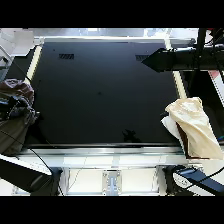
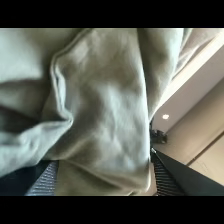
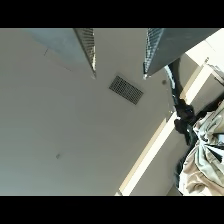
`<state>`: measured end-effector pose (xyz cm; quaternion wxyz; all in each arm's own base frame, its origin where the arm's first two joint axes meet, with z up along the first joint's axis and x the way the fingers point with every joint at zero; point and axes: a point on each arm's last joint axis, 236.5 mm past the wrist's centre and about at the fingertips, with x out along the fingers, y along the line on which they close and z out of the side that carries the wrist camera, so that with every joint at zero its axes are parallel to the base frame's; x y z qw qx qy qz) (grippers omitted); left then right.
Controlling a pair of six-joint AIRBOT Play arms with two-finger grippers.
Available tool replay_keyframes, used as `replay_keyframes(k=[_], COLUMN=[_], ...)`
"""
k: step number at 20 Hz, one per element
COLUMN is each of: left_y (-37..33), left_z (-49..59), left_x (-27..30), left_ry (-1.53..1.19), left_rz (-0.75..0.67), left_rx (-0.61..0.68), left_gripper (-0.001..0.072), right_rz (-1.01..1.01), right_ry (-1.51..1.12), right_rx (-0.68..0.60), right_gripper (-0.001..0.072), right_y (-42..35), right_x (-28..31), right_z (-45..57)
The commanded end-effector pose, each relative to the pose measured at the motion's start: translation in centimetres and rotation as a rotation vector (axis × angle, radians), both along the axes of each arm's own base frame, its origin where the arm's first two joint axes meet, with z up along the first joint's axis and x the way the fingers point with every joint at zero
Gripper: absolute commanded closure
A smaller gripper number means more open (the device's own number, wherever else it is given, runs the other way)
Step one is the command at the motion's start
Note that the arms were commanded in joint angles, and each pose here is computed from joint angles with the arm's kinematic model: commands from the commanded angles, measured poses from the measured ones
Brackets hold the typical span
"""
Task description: Fold the shirts.
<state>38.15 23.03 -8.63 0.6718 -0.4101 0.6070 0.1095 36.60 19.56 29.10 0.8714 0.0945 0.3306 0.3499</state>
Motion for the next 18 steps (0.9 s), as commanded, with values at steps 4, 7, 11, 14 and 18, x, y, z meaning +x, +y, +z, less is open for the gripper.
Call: replay_keyframes(k=[4, 7, 11, 14, 18], left_y=[-3.2, -5.3, -9.4, -14.6, -24.4], left_z=[0.9, 6.7, 20.4, 27.5, 34.9], left_x=[3.3, 7.0, 9.5, 7.3, 4.1], left_ry=[-0.105, -0.352, -0.750, -0.835, -0.940], left_rz=[0.049, 0.051, -0.072, -0.231, -0.468], left_rx=[-0.168, -0.316, -0.415, -0.367, -0.316], left_gripper=[0.0695, 0.0695, 0.0696, 0.0696, 0.0696], right_rz=[0.000, 0.001, -0.024, -0.051, -0.080], right_ry=[0.000, -0.002, -0.048, -0.086, -0.124], right_rx=[0.000, 0.000, 0.018, 0.037, 0.054], right_gripper=[0.0379, 0.0433, 0.0697, 0.0697, 0.0697], right_y=[0.0, 0.0, -0.2, -0.3, -0.6], right_x=[0.0, 0.0, 0.8, 1.6, 2.4], right_z=[0.0, 0.1, 1.2, 2.0, 2.9])
